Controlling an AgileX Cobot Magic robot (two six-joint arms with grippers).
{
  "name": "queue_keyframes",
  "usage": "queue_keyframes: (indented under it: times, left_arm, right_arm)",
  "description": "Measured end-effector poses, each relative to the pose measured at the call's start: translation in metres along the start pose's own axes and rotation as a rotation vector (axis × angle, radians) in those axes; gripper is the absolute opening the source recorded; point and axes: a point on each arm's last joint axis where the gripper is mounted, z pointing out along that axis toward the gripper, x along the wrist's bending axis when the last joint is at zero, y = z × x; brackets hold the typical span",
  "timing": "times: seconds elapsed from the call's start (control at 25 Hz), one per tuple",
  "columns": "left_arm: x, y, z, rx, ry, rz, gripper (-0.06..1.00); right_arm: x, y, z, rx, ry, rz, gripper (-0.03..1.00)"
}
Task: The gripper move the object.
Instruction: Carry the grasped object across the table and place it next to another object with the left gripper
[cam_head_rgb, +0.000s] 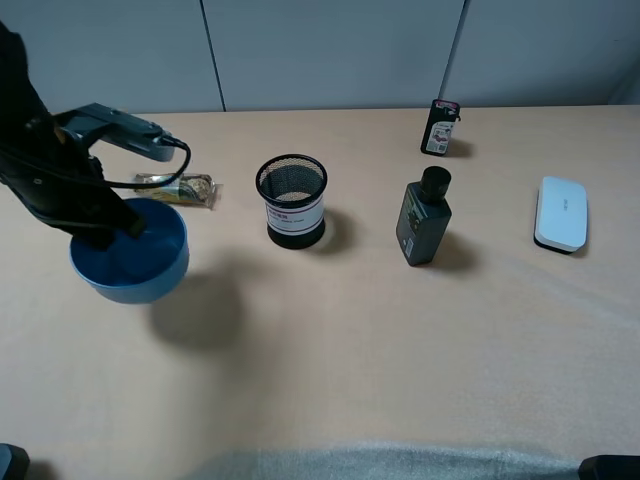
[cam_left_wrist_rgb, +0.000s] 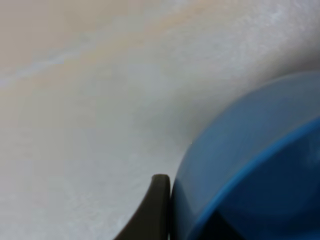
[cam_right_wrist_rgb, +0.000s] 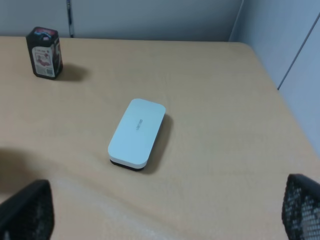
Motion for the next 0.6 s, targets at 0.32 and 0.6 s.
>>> queue_keyframes:
  times: [0.32, 0.6]
  left_arm:
    - [0.037, -0.003, -0.034, -0.087, 0.05, -0.162, 0.07]
    - [0.057, 0.02, -0.062, -0.19, 0.102, -0.252, 0.07]
  right_arm:
    - [0.0, 0.0, 0.0, 0.0, 0.0, 0.0, 0.69]
    - [0.0, 0.0, 0.0, 0.0, 0.0, 0.0, 0.69]
